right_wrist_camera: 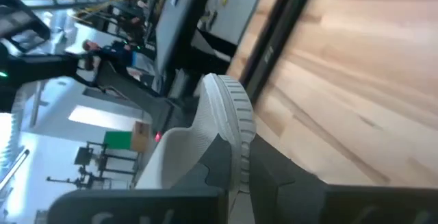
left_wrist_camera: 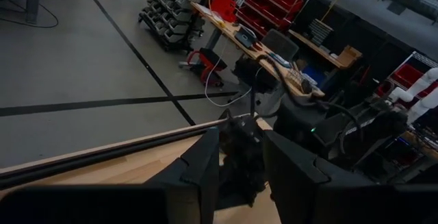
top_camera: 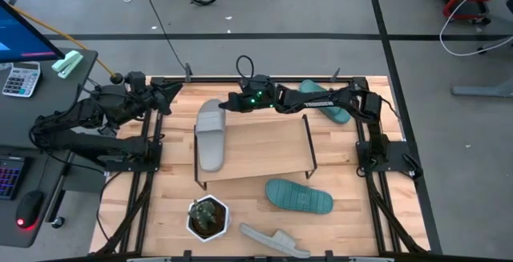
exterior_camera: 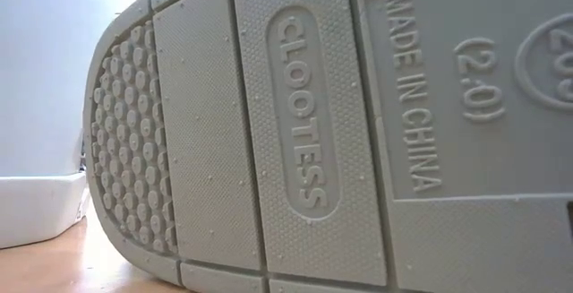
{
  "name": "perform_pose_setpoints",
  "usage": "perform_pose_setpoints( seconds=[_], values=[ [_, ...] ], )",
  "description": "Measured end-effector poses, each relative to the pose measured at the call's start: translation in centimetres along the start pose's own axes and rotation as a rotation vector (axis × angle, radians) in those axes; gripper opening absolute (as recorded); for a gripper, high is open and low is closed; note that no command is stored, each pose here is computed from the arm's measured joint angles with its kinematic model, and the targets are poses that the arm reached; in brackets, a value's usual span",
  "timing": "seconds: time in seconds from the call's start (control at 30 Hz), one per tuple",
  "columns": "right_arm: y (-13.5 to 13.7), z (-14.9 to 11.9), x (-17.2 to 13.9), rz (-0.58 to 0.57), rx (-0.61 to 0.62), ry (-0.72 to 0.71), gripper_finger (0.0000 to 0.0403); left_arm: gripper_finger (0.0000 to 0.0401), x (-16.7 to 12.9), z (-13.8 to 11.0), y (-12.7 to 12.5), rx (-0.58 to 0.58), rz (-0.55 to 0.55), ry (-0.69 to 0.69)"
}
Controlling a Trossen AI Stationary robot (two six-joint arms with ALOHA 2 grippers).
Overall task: Pick and place slides into the shelf
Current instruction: Put the top gray slide on the shelf
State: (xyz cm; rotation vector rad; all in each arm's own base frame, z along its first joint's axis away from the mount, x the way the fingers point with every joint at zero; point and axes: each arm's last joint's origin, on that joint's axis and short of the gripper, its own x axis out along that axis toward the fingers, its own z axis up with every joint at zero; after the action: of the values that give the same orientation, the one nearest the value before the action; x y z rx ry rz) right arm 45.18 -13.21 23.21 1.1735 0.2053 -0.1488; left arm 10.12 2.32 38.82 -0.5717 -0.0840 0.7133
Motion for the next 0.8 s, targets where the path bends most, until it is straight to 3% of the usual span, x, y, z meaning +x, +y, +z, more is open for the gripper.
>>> perform_pose_setpoints(
  seconds=[0.23, 0.53, 0.8],
  values=[
    [-0.3, -0.1, 0.0, -0.029, -0.012, 0.001, 0.0036, 0.0114, 0.0, 0.0, 0.0, 0.001, 0.0, 0.001],
    [-1.2, -0.1, -0.2, -0.111, -0.006, 0.027, 0.0154, 0.0118, 0.0, -0.1, 0.0, 0.007, 0.004, 0.005],
    [-0.5, 1.4, -1.2, -0.058, -0.028, 0.039, 0.0209, 0.0113, 0.0, -0.1, 0.0, 0.007, 0.004, 0.005]
  ],
)
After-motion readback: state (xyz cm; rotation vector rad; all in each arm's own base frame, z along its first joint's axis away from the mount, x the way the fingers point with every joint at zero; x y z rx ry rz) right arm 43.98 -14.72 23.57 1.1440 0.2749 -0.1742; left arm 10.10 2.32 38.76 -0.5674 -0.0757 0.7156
